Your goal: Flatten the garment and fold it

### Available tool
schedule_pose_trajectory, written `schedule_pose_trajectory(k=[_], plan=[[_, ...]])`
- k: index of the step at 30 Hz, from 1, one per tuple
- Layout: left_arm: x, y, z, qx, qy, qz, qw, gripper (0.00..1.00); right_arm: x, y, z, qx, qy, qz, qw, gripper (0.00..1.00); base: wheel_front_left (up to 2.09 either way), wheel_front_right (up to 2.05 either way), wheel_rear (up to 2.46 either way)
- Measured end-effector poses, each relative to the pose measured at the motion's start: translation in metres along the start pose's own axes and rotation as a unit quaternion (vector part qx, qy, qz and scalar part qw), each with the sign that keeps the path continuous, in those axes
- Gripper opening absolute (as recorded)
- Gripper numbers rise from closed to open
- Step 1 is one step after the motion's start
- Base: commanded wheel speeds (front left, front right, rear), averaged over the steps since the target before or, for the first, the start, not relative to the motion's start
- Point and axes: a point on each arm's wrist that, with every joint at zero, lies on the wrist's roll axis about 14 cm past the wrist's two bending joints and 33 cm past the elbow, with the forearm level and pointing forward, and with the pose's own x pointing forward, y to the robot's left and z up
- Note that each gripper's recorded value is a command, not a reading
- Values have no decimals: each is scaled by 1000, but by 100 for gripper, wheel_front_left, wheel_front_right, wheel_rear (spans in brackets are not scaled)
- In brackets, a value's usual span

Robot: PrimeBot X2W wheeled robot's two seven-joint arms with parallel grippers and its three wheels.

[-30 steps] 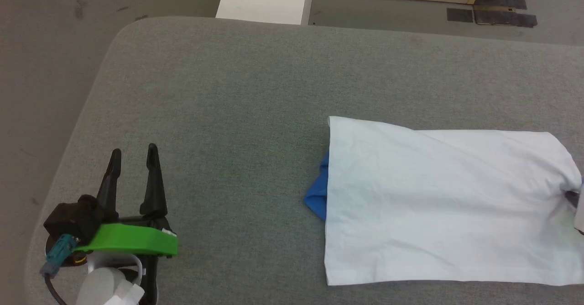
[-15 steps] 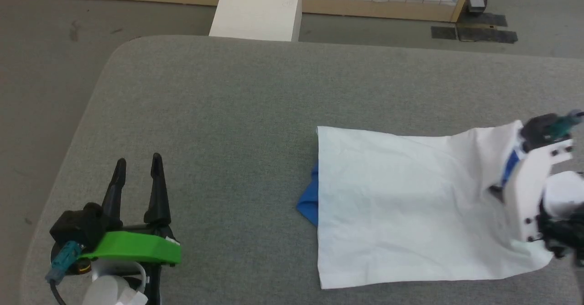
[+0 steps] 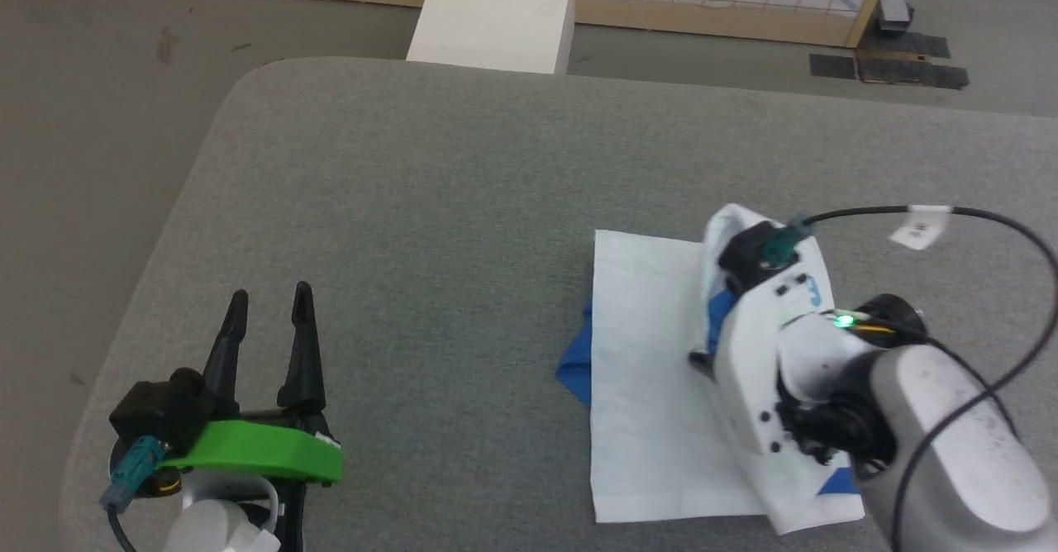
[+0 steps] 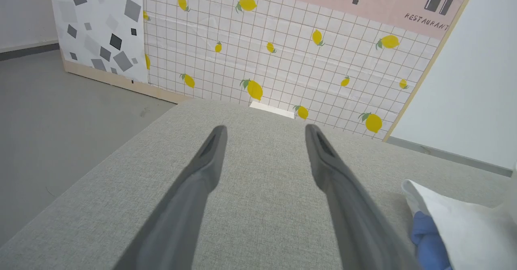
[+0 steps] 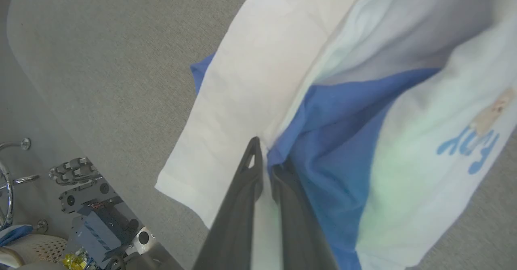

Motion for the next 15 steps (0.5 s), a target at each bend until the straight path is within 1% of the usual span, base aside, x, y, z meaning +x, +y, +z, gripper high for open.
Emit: schedule_pose_trajectory(k=[6, 15], plan=[[-5, 8, -1, 2, 4, 12, 1000, 100, 27, 27, 3, -18, 18, 35, 999, 0, 0, 0, 0], [-5, 13, -11, 2, 19, 20, 1000, 100, 65, 41, -8, 1, 49, 57, 997, 0, 0, 0, 0]])
